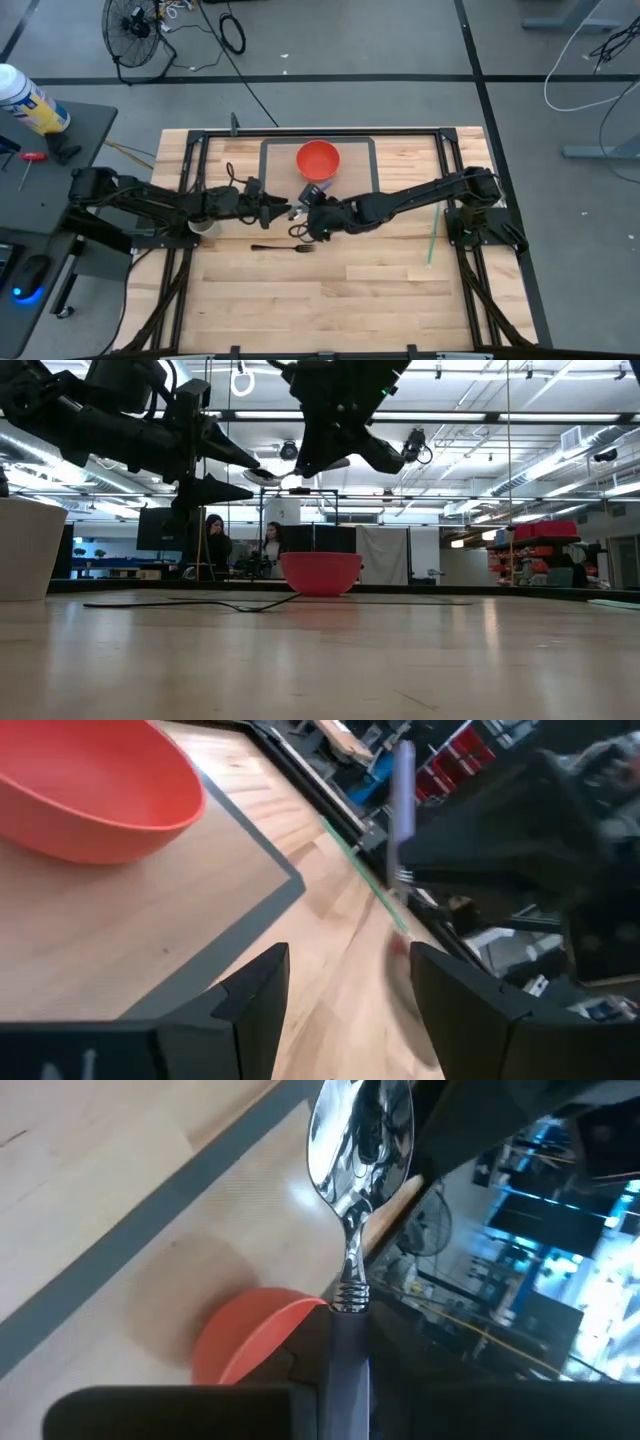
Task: Pick & Place Utensil
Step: Put the purple spoon into the orange bowl
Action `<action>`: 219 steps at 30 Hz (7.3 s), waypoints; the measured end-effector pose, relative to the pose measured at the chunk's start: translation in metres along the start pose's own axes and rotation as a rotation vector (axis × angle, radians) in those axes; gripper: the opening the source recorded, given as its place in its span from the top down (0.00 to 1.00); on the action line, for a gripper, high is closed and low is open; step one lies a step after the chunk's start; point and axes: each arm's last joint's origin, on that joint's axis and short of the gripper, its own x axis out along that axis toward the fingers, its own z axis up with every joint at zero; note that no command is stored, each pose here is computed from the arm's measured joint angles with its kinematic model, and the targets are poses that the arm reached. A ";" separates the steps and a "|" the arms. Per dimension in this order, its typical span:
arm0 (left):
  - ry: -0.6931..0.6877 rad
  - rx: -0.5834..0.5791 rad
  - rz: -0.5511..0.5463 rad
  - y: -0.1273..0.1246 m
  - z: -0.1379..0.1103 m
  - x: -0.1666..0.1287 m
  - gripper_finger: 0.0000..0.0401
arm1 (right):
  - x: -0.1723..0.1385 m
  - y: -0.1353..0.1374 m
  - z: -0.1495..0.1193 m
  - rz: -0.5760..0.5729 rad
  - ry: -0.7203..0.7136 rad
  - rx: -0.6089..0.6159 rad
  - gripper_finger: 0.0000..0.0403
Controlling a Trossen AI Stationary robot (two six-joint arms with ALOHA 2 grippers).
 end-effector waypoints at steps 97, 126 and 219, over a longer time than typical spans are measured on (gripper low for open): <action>-0.054 0.266 -0.148 -0.010 -0.001 0.013 0.92 | -0.018 0.064 -0.079 -0.031 -1.007 1.806 0.74; 0.008 0.350 -0.138 -0.004 0.004 0.010 0.39 | -0.022 0.062 -0.099 0.069 -0.891 1.979 0.94; 0.049 0.360 0.037 0.006 0.011 -0.003 0.38 | 0.099 0.073 -0.177 -0.130 -0.256 2.495 0.92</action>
